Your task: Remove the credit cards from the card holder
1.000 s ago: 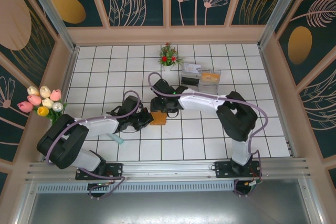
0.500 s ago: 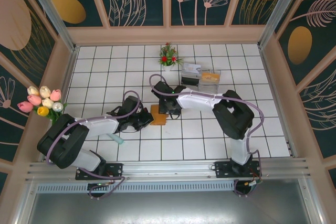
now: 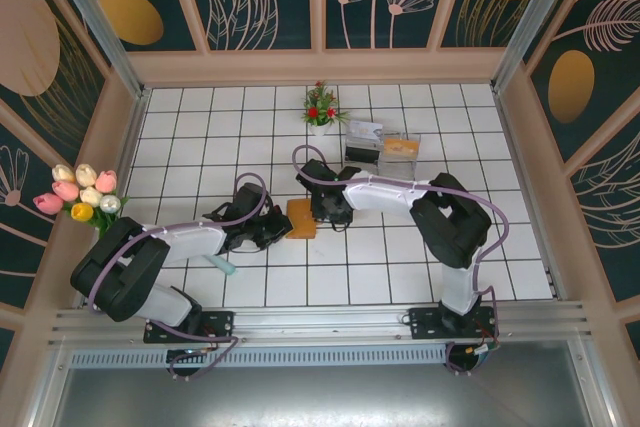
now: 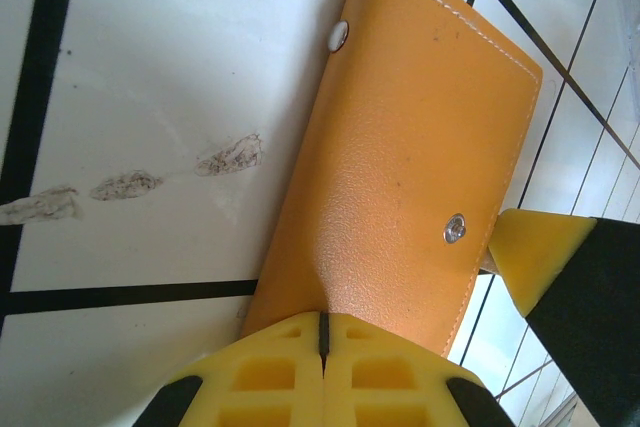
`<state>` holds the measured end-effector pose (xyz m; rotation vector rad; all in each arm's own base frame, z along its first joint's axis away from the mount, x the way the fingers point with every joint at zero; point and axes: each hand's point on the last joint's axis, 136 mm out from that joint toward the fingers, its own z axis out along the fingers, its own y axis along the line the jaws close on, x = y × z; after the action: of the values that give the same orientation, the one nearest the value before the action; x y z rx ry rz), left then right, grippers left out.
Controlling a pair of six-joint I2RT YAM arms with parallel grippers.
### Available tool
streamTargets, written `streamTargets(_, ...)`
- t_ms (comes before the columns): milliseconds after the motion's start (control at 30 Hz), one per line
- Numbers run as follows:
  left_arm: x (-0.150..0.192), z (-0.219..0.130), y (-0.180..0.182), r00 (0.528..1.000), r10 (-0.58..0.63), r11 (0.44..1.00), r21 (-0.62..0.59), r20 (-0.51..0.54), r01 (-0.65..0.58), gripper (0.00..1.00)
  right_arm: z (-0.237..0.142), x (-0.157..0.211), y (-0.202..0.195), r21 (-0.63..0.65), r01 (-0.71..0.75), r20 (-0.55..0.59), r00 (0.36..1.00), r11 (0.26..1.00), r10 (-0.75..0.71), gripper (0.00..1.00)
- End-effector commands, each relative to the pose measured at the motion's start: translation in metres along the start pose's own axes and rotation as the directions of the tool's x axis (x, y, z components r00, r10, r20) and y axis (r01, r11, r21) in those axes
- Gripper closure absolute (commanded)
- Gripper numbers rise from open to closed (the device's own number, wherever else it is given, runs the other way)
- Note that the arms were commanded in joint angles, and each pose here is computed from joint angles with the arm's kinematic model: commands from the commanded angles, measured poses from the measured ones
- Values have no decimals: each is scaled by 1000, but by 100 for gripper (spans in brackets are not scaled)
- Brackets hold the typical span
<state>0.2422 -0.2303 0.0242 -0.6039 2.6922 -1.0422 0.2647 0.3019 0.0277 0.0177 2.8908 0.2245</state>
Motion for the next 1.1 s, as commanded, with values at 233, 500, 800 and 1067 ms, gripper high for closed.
streamTargets(233,-14,-14,2,996,53,995,-87,68,-47,84,-17,-11,3,-81,-50,38,998,995,53,100)
streamTargets(500,-38,-46,-27,970,160,986,-72,183,-149,33,-64,-38,3,-220,-46,137,988,974,77,100)
streamTargets(800,-38,-43,-69,960,217,969,79,178,-233,18,-91,-36,41,-487,31,116,993,873,30,100)
streamTargets(1067,-37,-29,-70,969,197,971,104,148,-214,31,-96,-29,55,-572,52,101,995,819,7,100)
